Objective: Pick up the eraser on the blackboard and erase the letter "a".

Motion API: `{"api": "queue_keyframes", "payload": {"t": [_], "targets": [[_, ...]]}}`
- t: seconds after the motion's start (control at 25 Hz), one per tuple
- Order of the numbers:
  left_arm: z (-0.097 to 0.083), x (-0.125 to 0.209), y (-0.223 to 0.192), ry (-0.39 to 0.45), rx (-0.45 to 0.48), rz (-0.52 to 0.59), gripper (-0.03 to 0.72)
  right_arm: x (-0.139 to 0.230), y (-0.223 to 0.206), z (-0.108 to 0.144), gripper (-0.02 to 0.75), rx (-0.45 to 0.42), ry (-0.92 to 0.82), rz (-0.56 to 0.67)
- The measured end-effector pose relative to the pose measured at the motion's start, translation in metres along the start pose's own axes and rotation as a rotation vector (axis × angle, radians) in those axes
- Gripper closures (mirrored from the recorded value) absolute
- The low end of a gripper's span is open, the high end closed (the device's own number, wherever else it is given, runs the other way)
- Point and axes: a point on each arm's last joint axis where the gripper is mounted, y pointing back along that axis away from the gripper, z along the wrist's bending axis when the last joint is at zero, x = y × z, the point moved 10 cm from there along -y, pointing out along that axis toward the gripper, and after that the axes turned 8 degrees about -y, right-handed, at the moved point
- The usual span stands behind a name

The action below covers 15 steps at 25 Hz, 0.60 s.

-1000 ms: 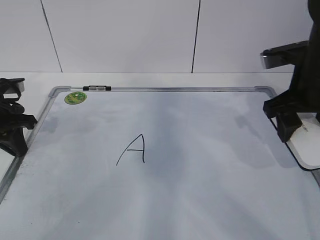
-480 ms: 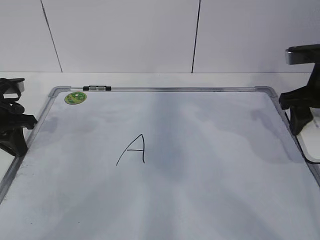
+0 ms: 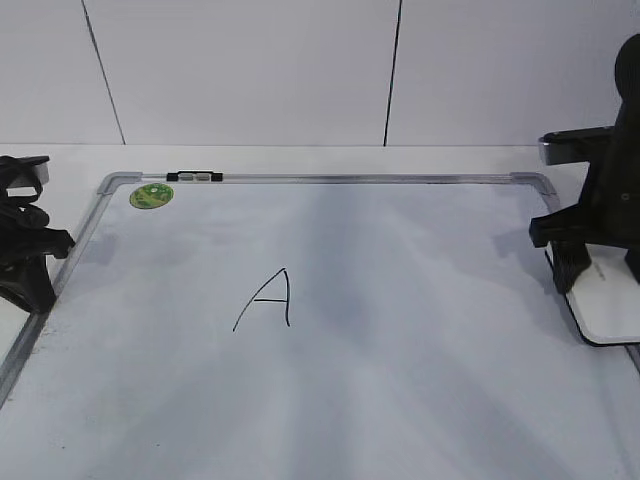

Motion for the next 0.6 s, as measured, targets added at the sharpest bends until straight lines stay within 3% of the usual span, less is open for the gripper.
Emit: {"api": "queue_keyframes", "payload": {"t": [0.6], "targets": [[-0.0002,-0.0006,0.0003,0.001,0.001,-0.002,0.617,-0.0034,-0.0013,-0.0001,0.174,0.002,0.003,-0.016]]}}
